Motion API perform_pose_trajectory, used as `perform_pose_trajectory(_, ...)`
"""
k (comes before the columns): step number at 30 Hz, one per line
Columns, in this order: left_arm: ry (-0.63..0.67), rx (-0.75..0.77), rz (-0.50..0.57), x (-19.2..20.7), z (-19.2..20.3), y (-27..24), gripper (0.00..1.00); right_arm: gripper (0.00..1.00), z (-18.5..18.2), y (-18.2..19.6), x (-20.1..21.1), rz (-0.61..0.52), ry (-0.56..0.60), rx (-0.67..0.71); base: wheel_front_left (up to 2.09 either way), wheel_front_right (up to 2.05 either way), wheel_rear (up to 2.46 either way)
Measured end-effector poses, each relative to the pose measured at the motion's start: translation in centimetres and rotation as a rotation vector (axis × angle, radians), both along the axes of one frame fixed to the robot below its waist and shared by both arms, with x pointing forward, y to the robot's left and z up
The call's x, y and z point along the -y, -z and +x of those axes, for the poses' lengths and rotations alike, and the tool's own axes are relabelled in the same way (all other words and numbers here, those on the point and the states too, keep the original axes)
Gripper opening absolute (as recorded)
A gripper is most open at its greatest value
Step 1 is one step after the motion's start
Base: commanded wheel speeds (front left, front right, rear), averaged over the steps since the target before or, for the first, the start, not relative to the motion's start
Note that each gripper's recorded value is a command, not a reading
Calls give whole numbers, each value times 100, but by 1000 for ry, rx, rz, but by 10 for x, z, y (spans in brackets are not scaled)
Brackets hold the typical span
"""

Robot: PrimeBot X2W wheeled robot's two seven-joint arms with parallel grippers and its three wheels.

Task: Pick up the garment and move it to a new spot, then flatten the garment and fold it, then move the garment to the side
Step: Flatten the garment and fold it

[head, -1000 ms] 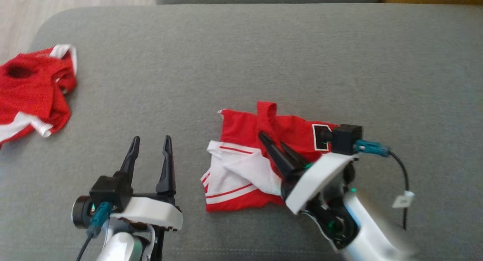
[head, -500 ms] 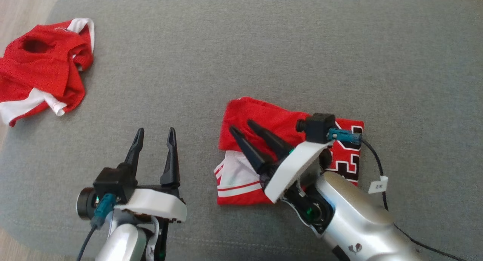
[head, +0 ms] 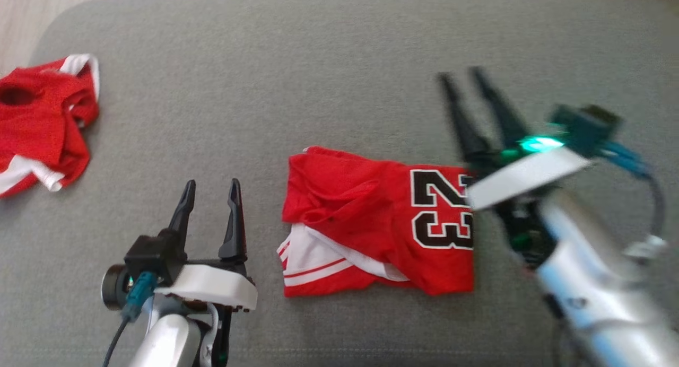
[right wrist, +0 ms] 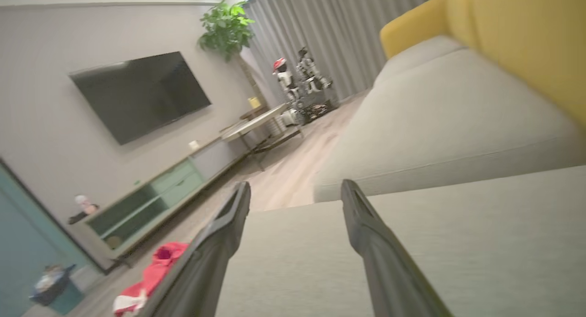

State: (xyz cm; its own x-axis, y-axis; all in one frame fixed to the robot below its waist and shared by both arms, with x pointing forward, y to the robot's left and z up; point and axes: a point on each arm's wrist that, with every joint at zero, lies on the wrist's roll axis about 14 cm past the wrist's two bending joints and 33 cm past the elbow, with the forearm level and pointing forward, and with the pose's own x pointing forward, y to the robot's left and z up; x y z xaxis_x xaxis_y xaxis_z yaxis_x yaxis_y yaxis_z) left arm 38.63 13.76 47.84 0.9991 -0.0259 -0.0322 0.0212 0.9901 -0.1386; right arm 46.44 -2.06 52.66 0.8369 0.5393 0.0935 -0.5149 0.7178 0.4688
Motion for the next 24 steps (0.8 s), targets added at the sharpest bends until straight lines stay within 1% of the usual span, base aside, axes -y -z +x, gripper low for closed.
perform_pose_trajectory(2, 9, 8, 0, 3, 1, -2, 100, 100, 3, 3, 36, -56, 84, 23, 0, 0, 0)
perform_pose_trajectory(4, 15, 14, 2, 4, 2, -4, 100, 100, -1, 14, 68, -119, 157, 22, 0, 0, 0)
perform_pose_trajectory(5, 16, 17, 3, 4, 3, -5, 100, 100, -6, 18, 82, -139, 191, 16, 0, 0, 0)
perform_pose_trajectory(8, 26, 34, 7, 7, 4, -10, 100, 100, -28, 31, 120, -254, 272, 4, 0, 0, 0)
perform_pose_trajectory(12, 43, 34, 12, 10, 1, -10, 100, 100, -46, 25, 134, -334, 308, 32, 0, 0, 0)
perform_pose_trajectory(15, 52, 37, 22, 10, -1, -11, 100, 100, -58, 19, 133, -352, 327, 43, 0, 0, 0)
perform_pose_trajectory(19, 53, 39, 26, 10, -5, -13, 100, 100, -76, 22, 132, -353, 350, 14, 0, 0, 0)
perform_pose_trajectory(24, 42, 36, 34, 7, -8, -14, 100, 100, -87, 24, 133, -364, 363, -4, 0, 0, 0)
